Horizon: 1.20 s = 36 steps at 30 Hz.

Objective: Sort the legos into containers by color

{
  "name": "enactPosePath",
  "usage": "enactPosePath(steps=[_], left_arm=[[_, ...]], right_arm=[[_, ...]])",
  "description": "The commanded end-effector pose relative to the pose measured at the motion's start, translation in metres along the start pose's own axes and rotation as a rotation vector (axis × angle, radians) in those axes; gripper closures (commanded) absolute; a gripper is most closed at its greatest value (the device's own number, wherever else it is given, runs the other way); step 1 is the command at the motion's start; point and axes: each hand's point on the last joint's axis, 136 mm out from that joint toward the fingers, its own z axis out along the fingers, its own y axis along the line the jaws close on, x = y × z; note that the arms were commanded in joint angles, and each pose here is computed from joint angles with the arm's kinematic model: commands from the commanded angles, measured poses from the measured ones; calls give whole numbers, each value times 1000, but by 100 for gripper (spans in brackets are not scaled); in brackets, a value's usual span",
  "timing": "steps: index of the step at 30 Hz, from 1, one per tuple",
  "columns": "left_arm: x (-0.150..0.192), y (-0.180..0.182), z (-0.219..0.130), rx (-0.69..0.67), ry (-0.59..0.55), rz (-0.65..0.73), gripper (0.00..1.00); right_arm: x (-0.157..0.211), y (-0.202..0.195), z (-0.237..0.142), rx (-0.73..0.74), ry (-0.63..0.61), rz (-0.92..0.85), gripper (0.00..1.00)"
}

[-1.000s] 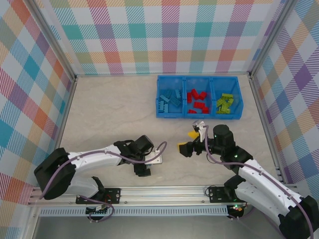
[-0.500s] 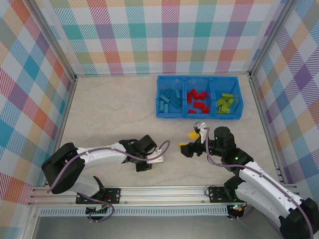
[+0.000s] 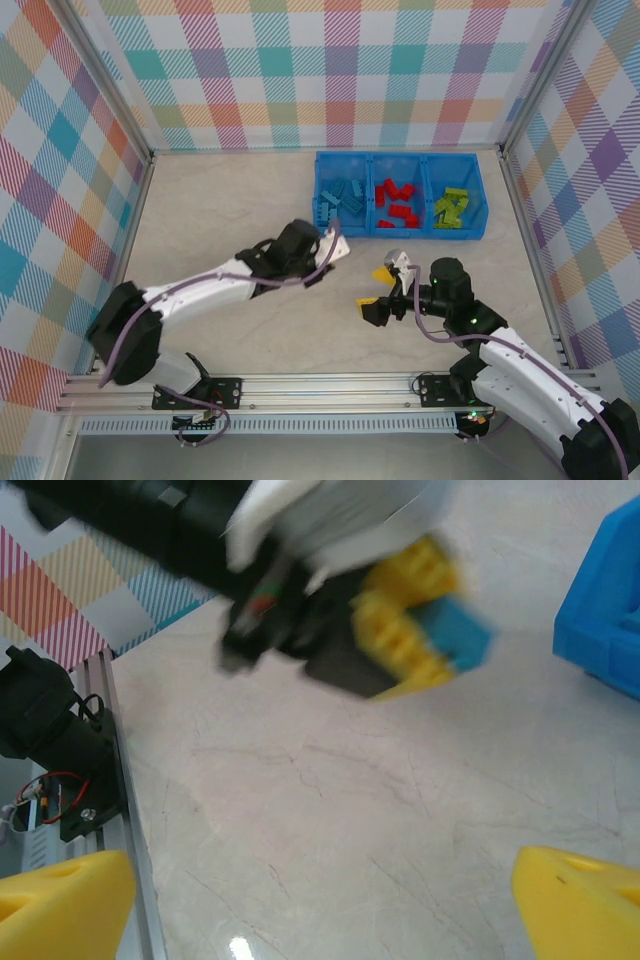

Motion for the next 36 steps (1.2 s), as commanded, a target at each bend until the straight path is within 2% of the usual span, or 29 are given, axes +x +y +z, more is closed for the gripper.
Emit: enactPosePath(steps=[1,5,12,14,16,17,18,22,25,28,30,33,36], left_arm=[[-43,49,23,-121,-73,-69,91],[-69,89,64,-178,-68,-91,91],[-76,141,129,-237,-17,-97,86],[-75,148,141,-219,-13,-112,79],[-79,145,144,-172,-17,-121,63],[-82,142,142,-145,-20,-130,51],[-85,138,139,-127,-28,-144,41],[-97,127,113,-100,-78,-165,31],[-105,119,82,-98,-130,-199,18],[-112,113,45,-91,-197,-254,11],[-112,111,16,-106,-253,-328,5],[-94,115,-21,-177,-272,-460,0],[-57,112,-43,-248,-208,-520,0]], right_arm=[[-12,2,0,0,-50,-101,2],[-19,-7,1,53,-61,-116,0],[-24,-5,-4,61,-75,-107,0],[-25,-5,-7,71,-80,-103,0],[-25,-6,-9,82,-83,-100,0],[-24,-7,-10,88,-81,-94,0],[-23,-7,-11,92,-79,-92,0],[-19,-22,-12,173,-65,-57,0],[-21,-43,-16,295,-73,-17,0],[-21,-73,-24,474,-49,64,0],[-14,-100,-32,642,16,127,0],[0,-139,-47,876,129,202,0],[15,-175,-65,1020,196,314,0]])
